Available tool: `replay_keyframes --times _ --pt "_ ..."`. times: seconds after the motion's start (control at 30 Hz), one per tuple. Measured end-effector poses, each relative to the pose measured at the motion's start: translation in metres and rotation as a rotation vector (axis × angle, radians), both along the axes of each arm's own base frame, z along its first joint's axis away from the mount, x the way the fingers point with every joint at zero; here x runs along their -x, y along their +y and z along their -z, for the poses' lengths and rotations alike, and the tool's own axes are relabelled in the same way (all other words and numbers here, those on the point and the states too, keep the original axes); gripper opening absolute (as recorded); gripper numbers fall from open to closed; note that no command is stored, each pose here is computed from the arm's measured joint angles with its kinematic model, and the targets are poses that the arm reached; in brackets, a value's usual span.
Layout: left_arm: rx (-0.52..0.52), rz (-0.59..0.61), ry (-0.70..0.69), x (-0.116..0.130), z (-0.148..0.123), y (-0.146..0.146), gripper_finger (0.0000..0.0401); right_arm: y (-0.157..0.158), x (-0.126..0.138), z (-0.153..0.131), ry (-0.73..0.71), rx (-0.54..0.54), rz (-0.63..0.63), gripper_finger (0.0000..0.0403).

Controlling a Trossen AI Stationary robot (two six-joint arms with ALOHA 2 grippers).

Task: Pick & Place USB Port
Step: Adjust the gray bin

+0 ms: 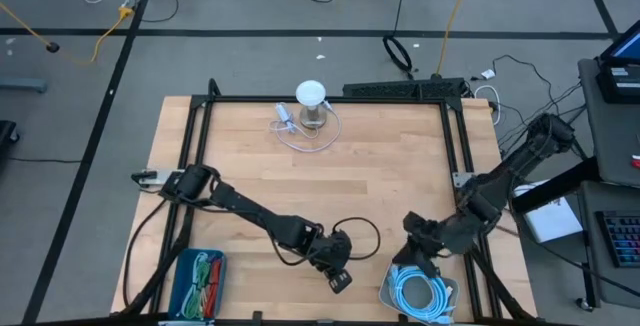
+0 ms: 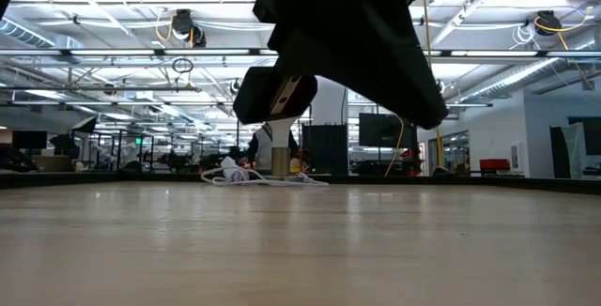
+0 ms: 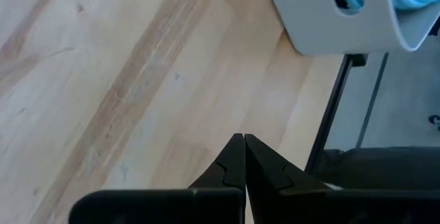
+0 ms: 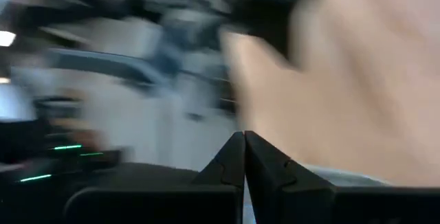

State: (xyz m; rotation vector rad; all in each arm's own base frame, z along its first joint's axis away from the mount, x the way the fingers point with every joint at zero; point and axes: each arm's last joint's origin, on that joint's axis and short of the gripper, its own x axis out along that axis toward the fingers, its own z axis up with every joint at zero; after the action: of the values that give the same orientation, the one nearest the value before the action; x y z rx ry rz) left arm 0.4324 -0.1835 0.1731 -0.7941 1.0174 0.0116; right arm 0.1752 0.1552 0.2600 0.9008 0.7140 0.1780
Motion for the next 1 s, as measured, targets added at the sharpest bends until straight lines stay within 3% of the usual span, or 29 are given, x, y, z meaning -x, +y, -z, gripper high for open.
replay_keyframes --times 0.13,0.2,0.37,0.47,0.73,0.83,1.0 --pt "-0.016 0.015 0.016 0.002 0.001 0.0 0.0 0.019 0.004 -0.028 -0.242 -0.166 -0.083 0.0001" --pt "-0.013 0.034 0.014 0.002 0.001 0.0 0.0 0.026 0.01 -0.037 -0.276 -0.196 -0.097 0.0001" --pt "-0.03 0.085 -0.005 0.003 0.001 -0.003 0.0 0.046 0.022 -0.035 -0.102 -0.122 -0.087 0.0" --pt "-0.029 0.102 -0.031 0.002 -0.001 -0.007 0.0 0.065 0.021 -0.027 -0.025 -0.14 -0.094 0.0" --pt "-0.076 0.111 -0.07 0.008 -0.002 -0.021 0.0 0.136 -0.007 -0.007 0.12 -0.218 -0.295 0.0" --pt "-0.085 0.112 -0.074 0.01 -0.002 -0.025 0.0 0.152 -0.019 0.0 0.167 -0.175 -0.299 0.0" --pt "-0.094 0.118 -0.078 0.012 -0.002 -0.03 0.0 0.151 -0.022 0.012 0.389 0.098 -0.207 0.0"
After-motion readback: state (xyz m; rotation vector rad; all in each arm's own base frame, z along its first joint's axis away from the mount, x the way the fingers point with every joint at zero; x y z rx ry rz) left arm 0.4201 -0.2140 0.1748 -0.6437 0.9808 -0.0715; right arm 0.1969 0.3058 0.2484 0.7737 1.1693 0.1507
